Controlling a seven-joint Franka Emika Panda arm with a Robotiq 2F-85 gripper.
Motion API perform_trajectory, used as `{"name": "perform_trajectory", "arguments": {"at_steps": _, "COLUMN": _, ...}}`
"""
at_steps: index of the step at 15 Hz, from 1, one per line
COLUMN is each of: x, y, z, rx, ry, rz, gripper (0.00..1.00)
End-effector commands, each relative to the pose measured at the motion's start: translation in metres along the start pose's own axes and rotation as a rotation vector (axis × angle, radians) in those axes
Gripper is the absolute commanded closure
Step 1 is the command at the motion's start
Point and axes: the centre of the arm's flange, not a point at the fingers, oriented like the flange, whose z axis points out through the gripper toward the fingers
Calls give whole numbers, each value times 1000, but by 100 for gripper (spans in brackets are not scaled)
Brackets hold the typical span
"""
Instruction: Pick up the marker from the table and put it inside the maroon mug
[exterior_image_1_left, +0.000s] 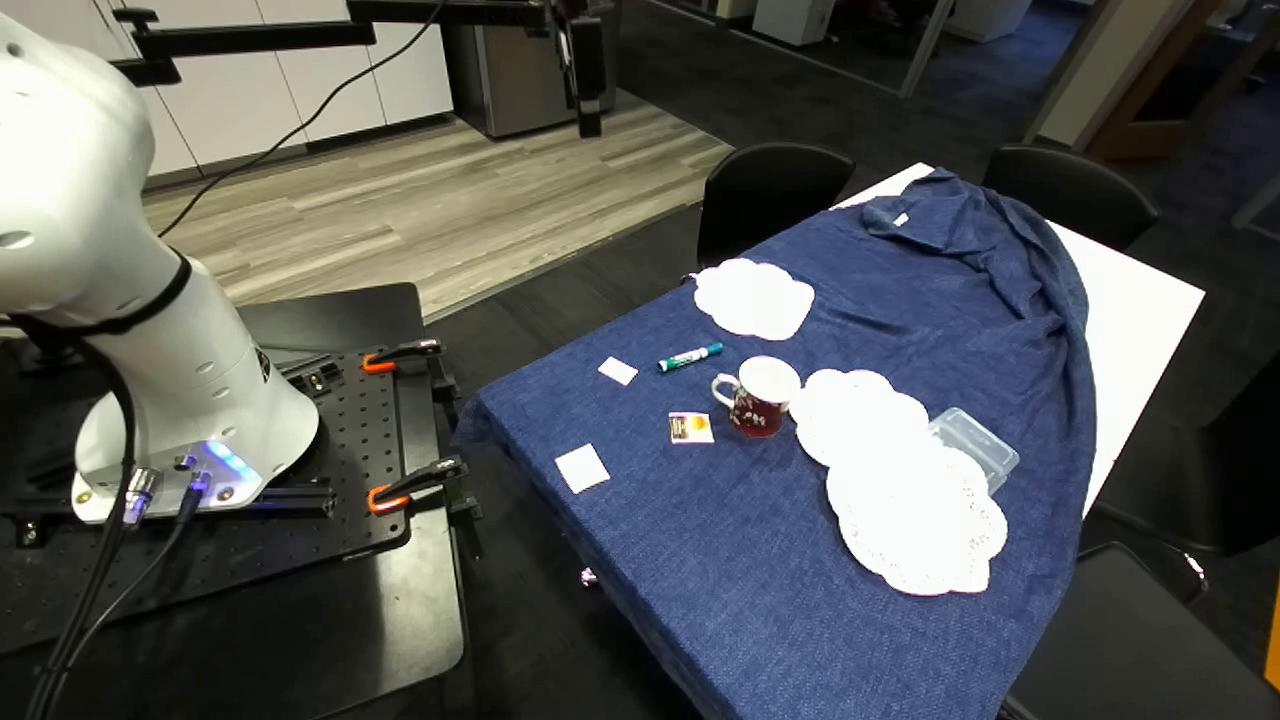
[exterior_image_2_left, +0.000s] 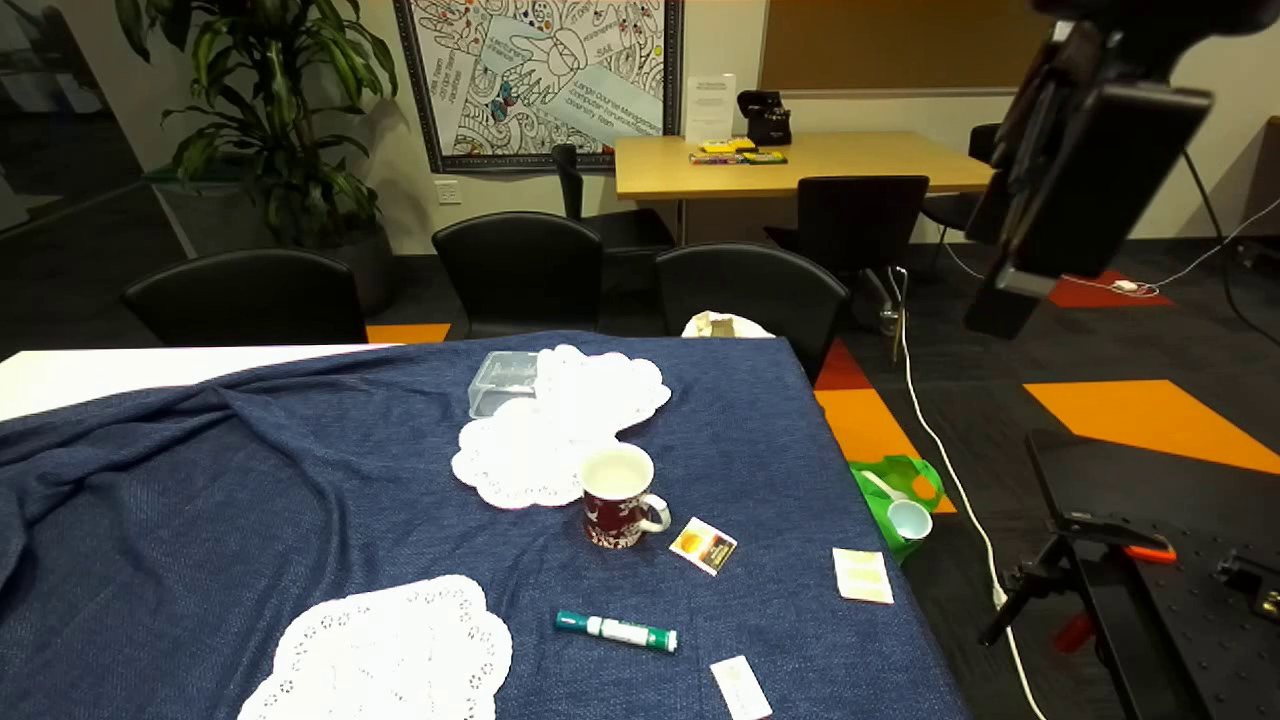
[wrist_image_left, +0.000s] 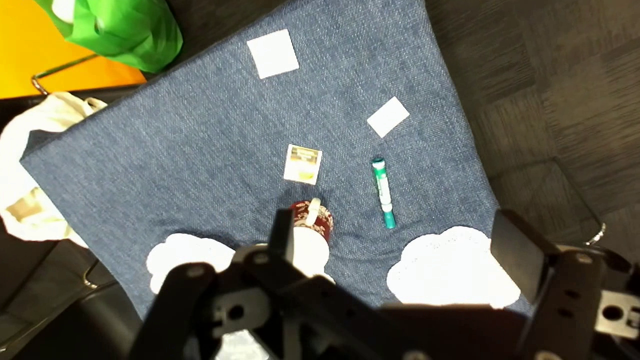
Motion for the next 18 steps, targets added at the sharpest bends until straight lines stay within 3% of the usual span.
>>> {"name": "perform_trajectory", "arguments": {"at_steps": 1, "x": 23, "y": 14, "z": 37, "rx": 7, "ry": 25, "rz": -66, "gripper": 0}}
{"name": "perform_trajectory", "arguments": {"at_steps": 10, "x": 53, "y": 15, "z": 98, "rx": 9, "ry": 57, "rz": -150, "gripper": 0}}
{"name": "perform_trajectory", "arguments": {"at_steps": 18, "x": 76, "y": -14, "z": 166, "rx": -25, "ry": 51, "rz": -156, "gripper": 0}}
